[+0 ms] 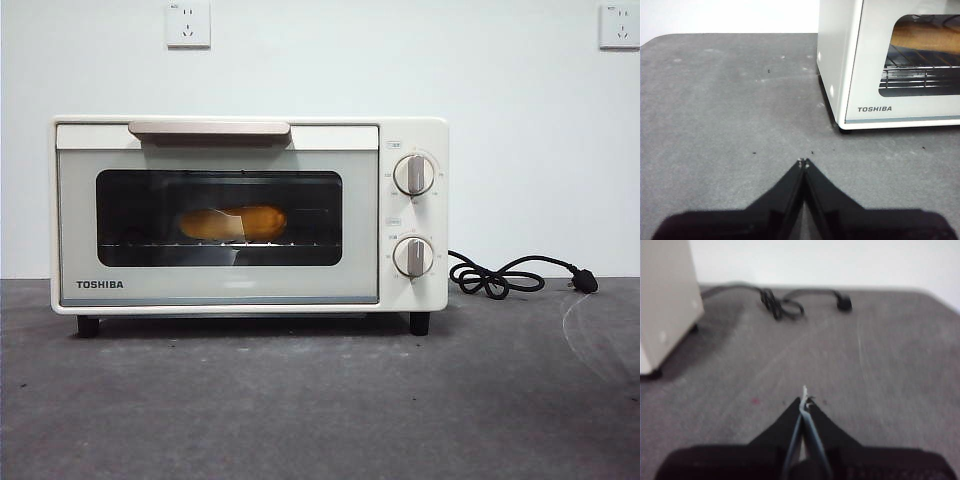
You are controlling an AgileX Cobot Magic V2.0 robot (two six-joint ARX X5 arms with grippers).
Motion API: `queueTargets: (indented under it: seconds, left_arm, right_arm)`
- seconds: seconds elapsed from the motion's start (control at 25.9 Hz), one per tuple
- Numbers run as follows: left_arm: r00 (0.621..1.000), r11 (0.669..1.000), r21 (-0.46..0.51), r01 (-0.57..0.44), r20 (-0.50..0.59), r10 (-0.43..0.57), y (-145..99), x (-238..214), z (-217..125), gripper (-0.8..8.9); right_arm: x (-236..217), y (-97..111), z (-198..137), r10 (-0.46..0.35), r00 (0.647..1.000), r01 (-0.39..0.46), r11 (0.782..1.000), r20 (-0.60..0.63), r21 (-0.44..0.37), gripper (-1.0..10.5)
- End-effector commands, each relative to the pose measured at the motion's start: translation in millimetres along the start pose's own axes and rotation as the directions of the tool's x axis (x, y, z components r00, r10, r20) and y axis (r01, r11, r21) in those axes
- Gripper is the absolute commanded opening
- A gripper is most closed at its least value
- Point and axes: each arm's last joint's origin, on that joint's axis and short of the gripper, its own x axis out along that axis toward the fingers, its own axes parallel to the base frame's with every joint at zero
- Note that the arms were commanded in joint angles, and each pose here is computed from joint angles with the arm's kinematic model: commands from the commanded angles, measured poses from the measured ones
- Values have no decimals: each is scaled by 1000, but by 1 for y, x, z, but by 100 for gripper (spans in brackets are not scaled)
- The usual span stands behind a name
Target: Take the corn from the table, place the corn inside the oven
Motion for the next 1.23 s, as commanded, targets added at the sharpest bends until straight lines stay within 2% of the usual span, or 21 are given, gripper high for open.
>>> queueTargets:
  seconds: [0.04,1.23]
  left_arm:
    - [1000,1000,9,0,-3,0,0,1,-2,-3]
    - [1000,1000,9,0,-4,0,0,1,-2,-3]
  right_arm:
    - [1,0,-3,-6,1000,6,999,-4,32,-1]
    - [1,0,-2,-13,1000,13,1000,-1,22,-1]
